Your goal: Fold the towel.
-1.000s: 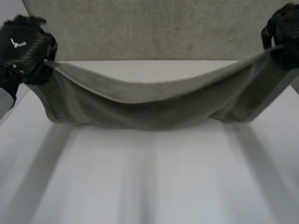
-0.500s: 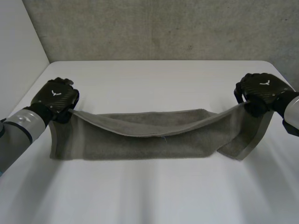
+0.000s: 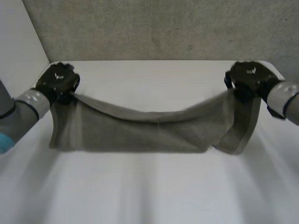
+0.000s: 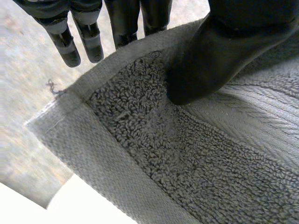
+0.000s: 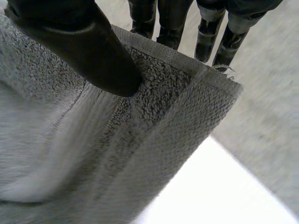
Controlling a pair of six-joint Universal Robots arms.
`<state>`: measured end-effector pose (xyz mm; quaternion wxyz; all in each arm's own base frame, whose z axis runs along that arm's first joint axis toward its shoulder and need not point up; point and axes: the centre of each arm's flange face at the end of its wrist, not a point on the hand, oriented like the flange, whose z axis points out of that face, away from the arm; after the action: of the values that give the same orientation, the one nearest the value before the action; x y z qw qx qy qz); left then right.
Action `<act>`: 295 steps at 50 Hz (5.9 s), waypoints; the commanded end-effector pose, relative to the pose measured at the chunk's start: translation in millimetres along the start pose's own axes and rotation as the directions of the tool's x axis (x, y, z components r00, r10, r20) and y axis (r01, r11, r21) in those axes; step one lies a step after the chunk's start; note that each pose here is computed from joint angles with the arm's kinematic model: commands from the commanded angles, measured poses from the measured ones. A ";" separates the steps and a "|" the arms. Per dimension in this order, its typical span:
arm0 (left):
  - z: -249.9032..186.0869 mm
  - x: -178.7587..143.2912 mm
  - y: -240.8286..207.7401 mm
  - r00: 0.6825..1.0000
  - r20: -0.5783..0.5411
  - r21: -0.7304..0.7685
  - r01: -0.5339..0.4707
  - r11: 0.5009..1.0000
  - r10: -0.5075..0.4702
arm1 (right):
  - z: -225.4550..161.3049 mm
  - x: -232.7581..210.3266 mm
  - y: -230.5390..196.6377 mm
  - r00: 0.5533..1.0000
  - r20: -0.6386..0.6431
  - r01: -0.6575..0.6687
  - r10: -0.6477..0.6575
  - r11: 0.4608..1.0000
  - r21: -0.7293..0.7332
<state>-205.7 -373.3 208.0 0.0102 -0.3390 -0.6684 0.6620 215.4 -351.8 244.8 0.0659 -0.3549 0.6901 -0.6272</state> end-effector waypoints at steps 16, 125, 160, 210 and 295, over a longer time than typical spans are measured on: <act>-49.4 -62.8 -145.3 0.966 0.095 0.516 0.159 0.842 -0.241 | -36.8 53.7 -133.1 0.969 -0.134 -0.113 0.209 0.851 0.513; 55.7 31.4 65.6 0.993 -0.054 -0.061 0.101 0.993 -0.105 | 64.4 22.5 100.8 0.978 -0.127 -0.167 0.167 0.986 0.018; -56.4 26.7 -9.3 0.976 0.028 0.059 0.212 0.975 -0.214 | -42.3 1.5 66.7 0.981 -0.165 -0.113 0.105 0.993 -0.042; -70.5 32.9 4.5 0.948 -0.005 0.037 0.320 0.947 -0.320 | -36.6 68.1 163.2 0.969 -0.241 -0.116 0.060 0.968 -0.222; -42.0 174.8 -40.4 0.910 -0.315 0.089 0.309 0.947 -0.268 | -77.9 -79.6 93.7 0.986 0.074 -0.130 0.148 0.970 -0.206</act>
<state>-333.8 -246.7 194.3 0.2436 -0.3348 -0.6338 0.6534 199.8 -246.1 157.6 0.0978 -0.3301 0.7672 -0.5412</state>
